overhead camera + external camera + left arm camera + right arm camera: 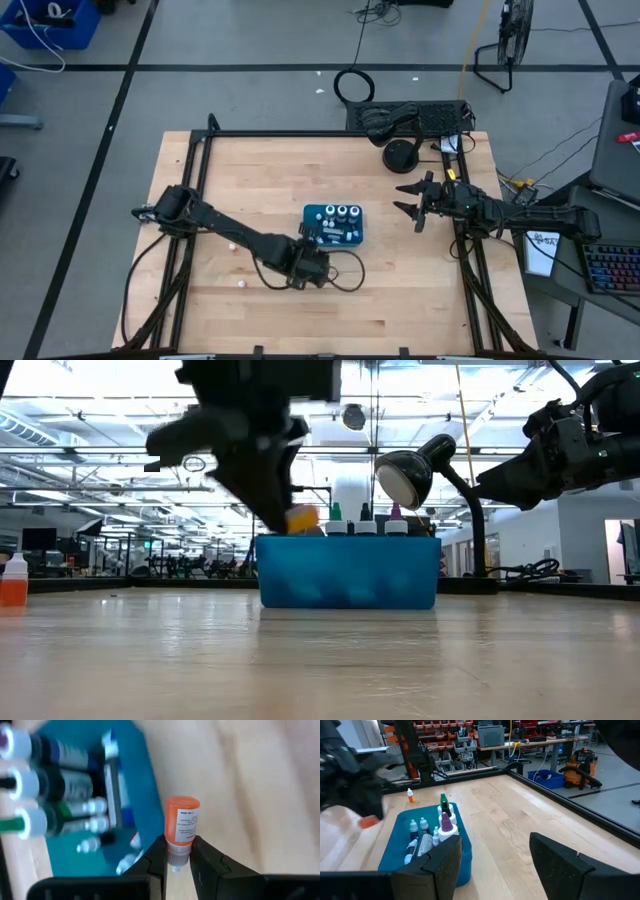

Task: Pick & Place food coloring
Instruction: Put the small yellow food coloring bottle into the blue container

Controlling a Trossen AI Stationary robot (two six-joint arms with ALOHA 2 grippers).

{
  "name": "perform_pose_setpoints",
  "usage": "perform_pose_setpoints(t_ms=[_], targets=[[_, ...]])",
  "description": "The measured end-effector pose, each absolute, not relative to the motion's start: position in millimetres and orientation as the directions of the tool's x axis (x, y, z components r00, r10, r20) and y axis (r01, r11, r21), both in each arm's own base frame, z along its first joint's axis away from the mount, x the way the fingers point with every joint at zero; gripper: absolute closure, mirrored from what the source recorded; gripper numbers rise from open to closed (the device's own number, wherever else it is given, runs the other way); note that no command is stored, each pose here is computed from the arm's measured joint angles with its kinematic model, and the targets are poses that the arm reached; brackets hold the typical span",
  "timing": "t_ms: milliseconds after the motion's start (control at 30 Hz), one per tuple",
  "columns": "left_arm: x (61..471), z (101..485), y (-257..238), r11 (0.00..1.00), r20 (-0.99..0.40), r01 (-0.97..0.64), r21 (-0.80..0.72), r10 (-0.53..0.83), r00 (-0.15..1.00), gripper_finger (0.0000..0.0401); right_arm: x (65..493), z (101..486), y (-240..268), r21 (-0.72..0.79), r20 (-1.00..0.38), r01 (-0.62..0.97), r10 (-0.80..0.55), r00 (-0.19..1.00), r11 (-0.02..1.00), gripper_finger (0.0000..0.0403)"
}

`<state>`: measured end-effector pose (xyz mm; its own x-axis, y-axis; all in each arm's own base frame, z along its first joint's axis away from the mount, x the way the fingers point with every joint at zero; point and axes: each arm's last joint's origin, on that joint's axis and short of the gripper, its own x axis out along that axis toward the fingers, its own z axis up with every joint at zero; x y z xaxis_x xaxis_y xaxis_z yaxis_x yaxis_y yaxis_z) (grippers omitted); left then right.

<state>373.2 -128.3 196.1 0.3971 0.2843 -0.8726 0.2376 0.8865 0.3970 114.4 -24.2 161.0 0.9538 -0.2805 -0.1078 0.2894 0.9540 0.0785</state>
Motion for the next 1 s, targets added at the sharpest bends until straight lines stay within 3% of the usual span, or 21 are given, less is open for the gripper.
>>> perform_pose_setpoints(t_ms=[300,433,633,700,833,1000], targets=[[384,234,-134,0.894,-0.738,0.168,0.415,0.223,0.637,0.0342,115,165,-24,0.088,-0.064,0.286,-0.281,0.958,0.954,0.0179],[386,241,-120,0.917,-0.720,0.079,0.392,0.252,0.646,0.0342,115,175,-24,0.302,0.039,0.248,-0.272,0.961,0.920,0.0179],[394,241,-90,0.924,-0.722,-0.012,0.382,0.307,0.620,0.0342,116,180,-26,0.385,0.085,0.294,-0.351,0.933,0.875,0.0179],[396,241,-78,0.926,-0.726,-0.041,0.374,0.320,0.609,0.0342,119,182,-24,0.409,0.106,0.220,-0.286,0.952,0.886,0.0179],[399,240,-60,0.929,-0.733,-0.064,0.364,0.328,0.595,0.0342,128,186,-16,0.409,0.160,0.048,-0.123,0.979,0.911,0.0179],[403,238,-49,0.937,-0.745,-0.054,0.344,0.307,0.592,0.0342,145,166,-10,0.307,-0.001,0.133,-0.140,0.990,0.942,0.0179]])
